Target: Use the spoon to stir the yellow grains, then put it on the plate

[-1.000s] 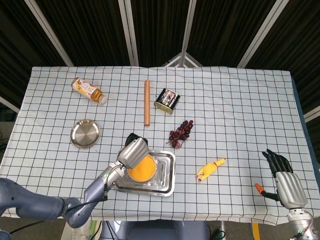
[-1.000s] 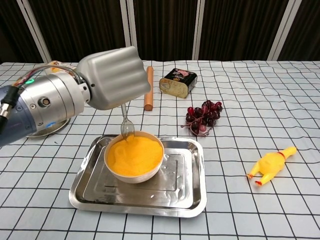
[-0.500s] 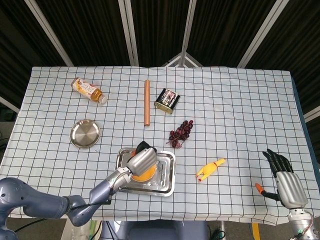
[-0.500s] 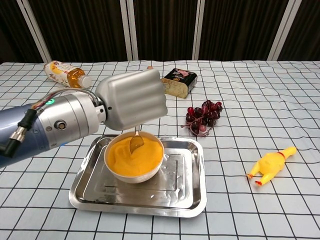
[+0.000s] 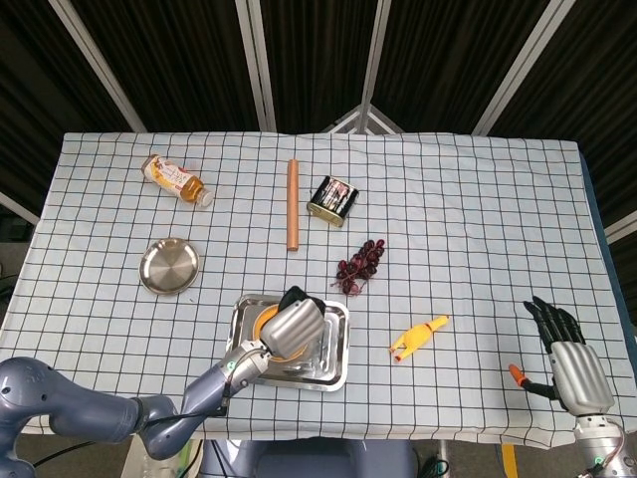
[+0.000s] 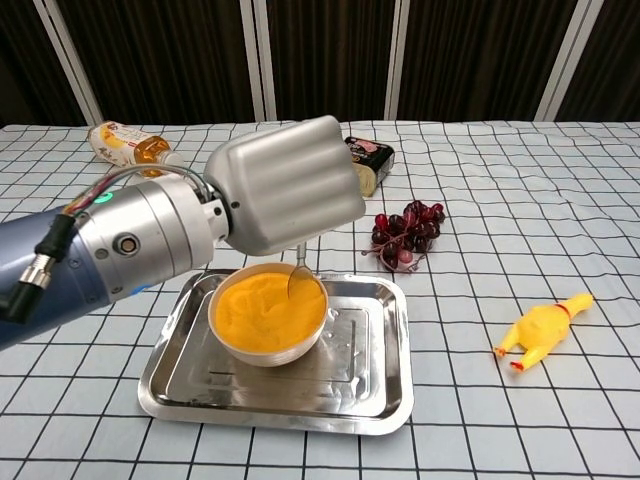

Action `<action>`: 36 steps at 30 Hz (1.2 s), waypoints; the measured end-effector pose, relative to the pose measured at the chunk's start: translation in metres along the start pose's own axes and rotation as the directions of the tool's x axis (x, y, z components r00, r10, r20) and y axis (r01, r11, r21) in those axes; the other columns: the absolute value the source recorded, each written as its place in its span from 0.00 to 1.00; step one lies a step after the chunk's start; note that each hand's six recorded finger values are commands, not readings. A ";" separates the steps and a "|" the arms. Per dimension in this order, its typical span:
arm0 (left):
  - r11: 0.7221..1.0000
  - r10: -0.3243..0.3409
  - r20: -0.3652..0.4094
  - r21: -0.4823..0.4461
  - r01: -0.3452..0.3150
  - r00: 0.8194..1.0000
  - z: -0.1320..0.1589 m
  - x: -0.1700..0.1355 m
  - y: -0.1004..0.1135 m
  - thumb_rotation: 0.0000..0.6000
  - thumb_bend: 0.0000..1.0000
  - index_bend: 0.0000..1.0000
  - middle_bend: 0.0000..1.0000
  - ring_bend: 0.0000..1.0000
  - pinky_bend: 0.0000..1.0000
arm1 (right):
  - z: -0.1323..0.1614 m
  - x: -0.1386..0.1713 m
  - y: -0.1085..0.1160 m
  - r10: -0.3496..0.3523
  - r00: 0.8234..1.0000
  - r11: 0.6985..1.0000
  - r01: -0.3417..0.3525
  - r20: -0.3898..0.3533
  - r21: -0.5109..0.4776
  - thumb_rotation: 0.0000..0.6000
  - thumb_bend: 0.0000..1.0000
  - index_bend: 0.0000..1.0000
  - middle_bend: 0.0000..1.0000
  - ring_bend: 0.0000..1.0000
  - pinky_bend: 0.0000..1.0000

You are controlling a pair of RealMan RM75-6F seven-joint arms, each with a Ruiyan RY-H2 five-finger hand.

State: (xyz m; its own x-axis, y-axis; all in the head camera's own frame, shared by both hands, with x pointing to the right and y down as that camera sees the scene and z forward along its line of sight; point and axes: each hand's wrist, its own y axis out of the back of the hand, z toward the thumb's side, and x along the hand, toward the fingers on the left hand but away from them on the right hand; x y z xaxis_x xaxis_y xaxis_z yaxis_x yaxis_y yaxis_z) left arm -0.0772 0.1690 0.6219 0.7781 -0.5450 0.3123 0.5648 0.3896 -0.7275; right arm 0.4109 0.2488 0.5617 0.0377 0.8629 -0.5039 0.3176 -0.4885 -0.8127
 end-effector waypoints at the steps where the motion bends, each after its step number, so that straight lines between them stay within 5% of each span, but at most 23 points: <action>1: 1.000 0.001 -0.001 0.000 -0.001 1.000 -0.001 -0.001 0.000 1.00 0.59 0.81 1.00 1.00 1.00 | 0.000 0.000 0.000 0.001 1.000 1.000 -0.001 0.000 0.000 1.00 0.32 0.00 0.00 0.00 0.00; 20: 0.999 0.009 0.018 -0.042 -0.008 1.000 -0.014 -0.032 -0.010 1.00 0.59 0.81 1.00 1.00 1.00 | 0.001 0.000 -0.002 0.007 1.000 1.000 -0.007 0.005 0.000 1.00 0.32 0.00 0.00 0.00 0.00; 36: 0.999 0.037 0.062 -0.039 -0.035 0.997 0.012 -0.025 0.003 1.00 0.59 0.81 1.00 1.00 1.00 | 0.000 0.000 -0.002 0.009 1.000 1.000 -0.009 0.009 -0.007 1.00 0.32 0.00 0.00 0.00 0.00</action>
State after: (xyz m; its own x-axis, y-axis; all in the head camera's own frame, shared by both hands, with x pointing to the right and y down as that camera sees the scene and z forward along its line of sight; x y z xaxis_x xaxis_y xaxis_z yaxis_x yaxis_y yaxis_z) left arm -0.0921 0.1924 0.6191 0.8143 -0.4826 0.3225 0.5261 0.3791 -0.7612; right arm 0.4099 0.2497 0.5635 0.0317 0.8574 -0.5137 0.3238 -0.4950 -0.8063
